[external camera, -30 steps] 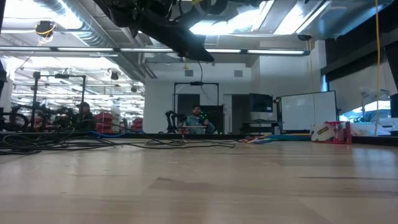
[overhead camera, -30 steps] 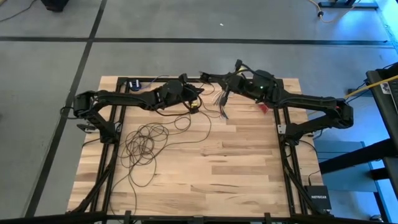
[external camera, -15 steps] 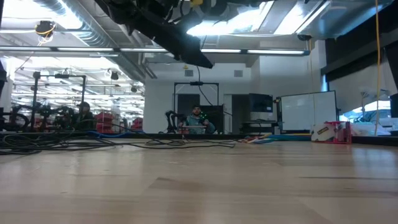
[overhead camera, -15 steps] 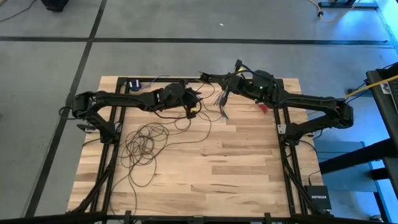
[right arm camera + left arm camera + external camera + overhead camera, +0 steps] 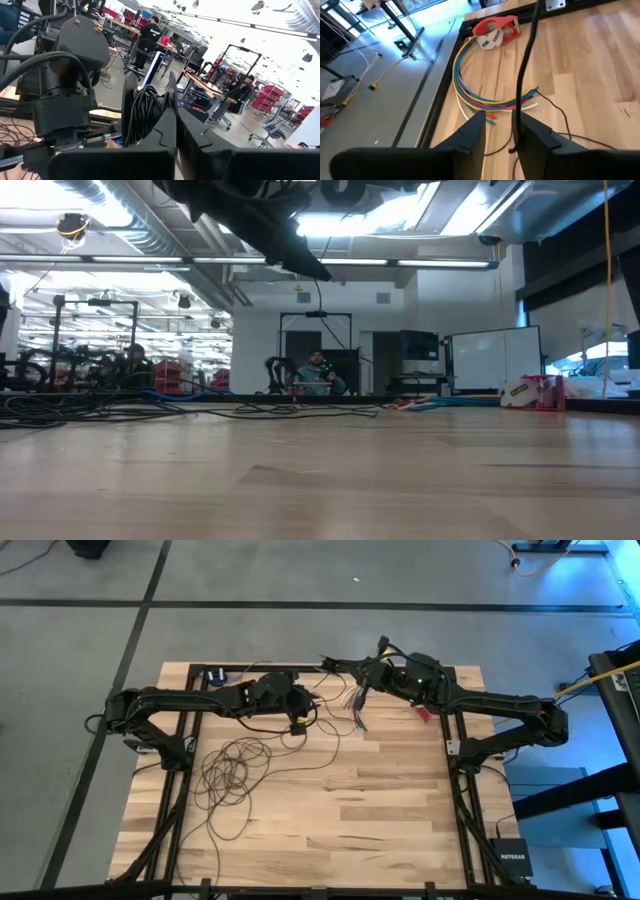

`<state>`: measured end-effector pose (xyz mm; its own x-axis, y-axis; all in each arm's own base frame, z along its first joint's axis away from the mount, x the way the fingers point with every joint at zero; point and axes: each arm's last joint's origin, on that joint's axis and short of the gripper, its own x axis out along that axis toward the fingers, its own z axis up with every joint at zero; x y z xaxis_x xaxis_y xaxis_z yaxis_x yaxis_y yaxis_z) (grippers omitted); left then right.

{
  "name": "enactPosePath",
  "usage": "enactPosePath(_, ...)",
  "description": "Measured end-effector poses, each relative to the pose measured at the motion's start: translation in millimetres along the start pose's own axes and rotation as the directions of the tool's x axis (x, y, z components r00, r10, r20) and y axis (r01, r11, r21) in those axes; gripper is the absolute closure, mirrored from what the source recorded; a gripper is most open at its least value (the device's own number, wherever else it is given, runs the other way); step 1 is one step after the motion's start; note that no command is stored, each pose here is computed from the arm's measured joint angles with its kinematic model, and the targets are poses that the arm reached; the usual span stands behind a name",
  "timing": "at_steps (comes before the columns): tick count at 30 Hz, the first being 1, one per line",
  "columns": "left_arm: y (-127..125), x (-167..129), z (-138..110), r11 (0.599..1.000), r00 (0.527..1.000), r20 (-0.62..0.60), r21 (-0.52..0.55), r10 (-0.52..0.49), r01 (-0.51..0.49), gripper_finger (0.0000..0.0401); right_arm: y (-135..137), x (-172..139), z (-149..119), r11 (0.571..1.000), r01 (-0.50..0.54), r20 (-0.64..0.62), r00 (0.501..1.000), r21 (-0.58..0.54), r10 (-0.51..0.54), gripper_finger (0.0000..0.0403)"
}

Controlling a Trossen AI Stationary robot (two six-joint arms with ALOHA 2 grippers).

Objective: Coiling cords

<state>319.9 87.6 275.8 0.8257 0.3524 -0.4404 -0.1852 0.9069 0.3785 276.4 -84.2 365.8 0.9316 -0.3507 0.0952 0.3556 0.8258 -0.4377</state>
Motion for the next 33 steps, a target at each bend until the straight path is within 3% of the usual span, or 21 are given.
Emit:
enactPosePath(12,-6,-1,1,1.0,1.0,-0.004,0.014,-0.019,0.019,0.0333,0,0,0,1.0,0.007,-0.002,1.0,-0.018,-0.007,0.04)
enactPosePath(18,-6,-1,1,0.999,1.0,-0.003,0.031,-0.018,0.018,0.0392,0,0,0,1.0,0.008,0.0,1.0,-0.019,-0.008,0.04)
enactPosePath(28,-3,1,-4,1.0,0.999,-0.041,-0.009,-0.019,0.018,0.04,-1,0,1,1.0,0.011,0.006,1.0,-0.024,-0.01,0.04)
enactPosePath(33,7,12,-14,0.999,0.997,-0.075,-0.034,0.009,-0.011,0.04,1,0,2,0.999,-0.041,0.032,0.999,-0.012,0.041,0.04)
